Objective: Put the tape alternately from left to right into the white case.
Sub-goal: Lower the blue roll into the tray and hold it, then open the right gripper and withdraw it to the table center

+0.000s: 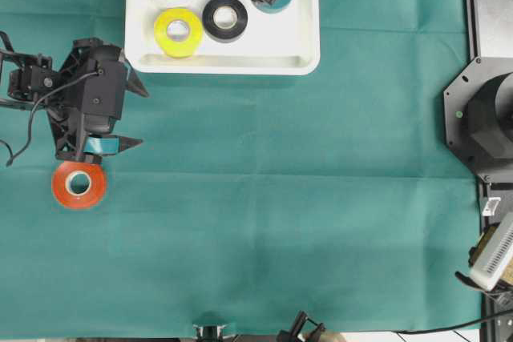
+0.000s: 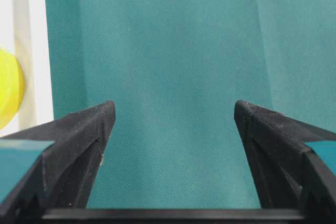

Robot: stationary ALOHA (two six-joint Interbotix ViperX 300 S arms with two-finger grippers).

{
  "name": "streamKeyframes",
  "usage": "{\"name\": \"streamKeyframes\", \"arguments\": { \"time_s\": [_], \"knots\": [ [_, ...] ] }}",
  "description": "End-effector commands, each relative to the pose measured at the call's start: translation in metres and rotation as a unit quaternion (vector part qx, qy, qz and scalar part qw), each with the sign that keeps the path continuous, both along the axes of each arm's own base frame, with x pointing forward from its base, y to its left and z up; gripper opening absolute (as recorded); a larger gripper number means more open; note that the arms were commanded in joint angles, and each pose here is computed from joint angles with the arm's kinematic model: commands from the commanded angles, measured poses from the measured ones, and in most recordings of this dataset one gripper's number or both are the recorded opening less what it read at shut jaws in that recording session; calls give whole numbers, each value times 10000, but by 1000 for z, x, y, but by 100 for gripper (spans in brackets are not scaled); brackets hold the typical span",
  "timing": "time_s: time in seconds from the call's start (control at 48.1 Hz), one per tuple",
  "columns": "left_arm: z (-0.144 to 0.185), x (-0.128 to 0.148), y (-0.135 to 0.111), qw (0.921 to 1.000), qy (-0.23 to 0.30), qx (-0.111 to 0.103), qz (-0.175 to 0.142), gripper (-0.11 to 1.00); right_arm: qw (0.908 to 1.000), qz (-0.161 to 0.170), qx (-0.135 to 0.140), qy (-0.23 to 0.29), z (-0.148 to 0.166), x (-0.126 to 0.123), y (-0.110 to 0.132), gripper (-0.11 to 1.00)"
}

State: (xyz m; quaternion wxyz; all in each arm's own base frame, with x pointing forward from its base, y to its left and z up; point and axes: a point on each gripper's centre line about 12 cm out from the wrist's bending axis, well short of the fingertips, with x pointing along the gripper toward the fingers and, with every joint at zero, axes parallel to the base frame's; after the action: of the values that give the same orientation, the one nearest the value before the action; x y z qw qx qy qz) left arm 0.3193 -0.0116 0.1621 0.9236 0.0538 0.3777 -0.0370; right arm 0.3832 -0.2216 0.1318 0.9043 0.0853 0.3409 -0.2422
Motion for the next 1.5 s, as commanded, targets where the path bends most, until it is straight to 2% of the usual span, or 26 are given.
{"name": "streamKeyframes", "arguments": {
  "time_s": [0.0,0.562,0.645,0.853,0.915,1.248,1.477],
  "knots": [
    [9,4,-1,9999,-161,0,-20,100,9997,22,-118,-214,16,5,-3,1],
    [9,4,-2,9999,-161,-6,-23,100,9998,-11,-115,-153,16,4,-4,3],
    [9,4,-2,9999,-169,0,-28,100,9998,-21,-101,-152,15,4,-4,16],
    [9,4,-2,9999,-168,-12,-17,100,9999,-21,-89,-132,14,3,-3,76],
    [9,4,-1,9999,-168,-12,-10,100,9999,-29,-89,-132,14,2,-3,89],
    [9,4,-1,9999,-161,-5,-15,100,9999,16,-75,-119,12,2,1,89],
    [9,4,-1,9999,-169,-6,-15,100,9996,234,-73,-128,17,2,23,88]
  ]
}}
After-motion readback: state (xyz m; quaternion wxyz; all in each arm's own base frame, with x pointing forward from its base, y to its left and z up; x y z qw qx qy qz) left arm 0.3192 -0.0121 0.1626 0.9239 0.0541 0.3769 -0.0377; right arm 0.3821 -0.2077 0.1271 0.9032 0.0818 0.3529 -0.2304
